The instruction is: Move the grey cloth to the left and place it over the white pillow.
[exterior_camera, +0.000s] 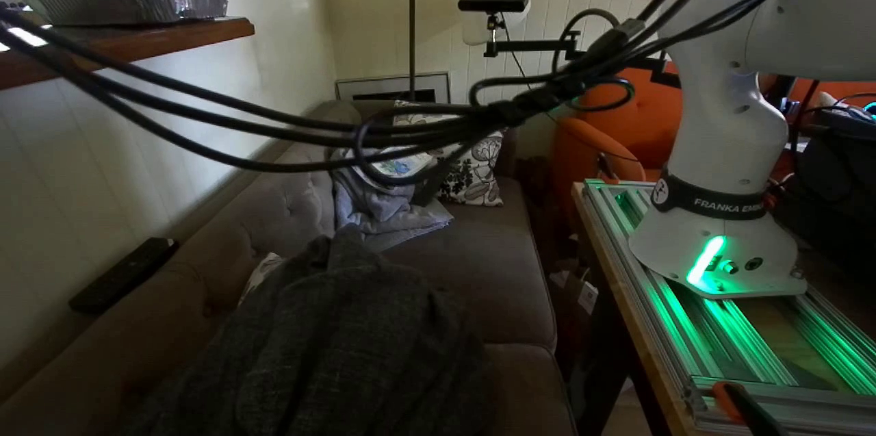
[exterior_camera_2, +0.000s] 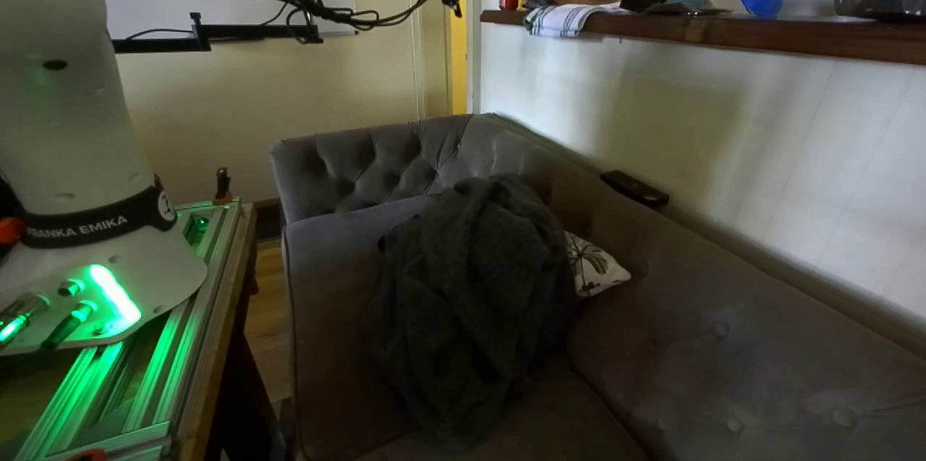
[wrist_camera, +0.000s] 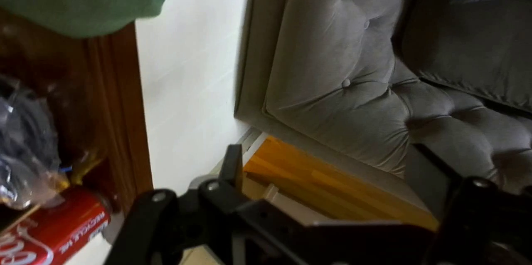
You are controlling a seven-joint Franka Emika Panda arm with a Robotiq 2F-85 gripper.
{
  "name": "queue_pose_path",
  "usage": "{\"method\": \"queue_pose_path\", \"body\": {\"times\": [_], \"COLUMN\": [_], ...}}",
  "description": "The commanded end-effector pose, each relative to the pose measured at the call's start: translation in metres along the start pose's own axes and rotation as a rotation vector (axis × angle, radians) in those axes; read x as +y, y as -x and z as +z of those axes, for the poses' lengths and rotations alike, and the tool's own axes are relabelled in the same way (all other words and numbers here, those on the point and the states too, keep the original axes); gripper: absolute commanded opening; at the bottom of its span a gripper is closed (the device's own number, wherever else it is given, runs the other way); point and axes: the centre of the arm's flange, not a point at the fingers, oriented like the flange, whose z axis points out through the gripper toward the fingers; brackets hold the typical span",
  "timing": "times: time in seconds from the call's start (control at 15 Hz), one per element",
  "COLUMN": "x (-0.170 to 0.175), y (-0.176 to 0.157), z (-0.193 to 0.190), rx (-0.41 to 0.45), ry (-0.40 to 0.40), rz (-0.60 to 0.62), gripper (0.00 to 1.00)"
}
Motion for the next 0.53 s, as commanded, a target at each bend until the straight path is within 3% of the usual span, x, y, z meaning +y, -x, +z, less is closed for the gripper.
{"method": "queue_pose_path", "body": {"times": [0.0,0.33,0.4,0.47], "x": [-0.007,-0.007,-0.001,-0.002], "y": [0.006,0.016,0.032,0.06], "z": [0.004,0.0,-0.006,-0.016], "rx": [-0.013,-0.026,-0.022,-0.003], "ry": [-0.007,0.009,0.045,0.027], "rz": [0.037,0.113,0.218,0.278], "gripper": [1.0,1.0,1.0,1.0]}}
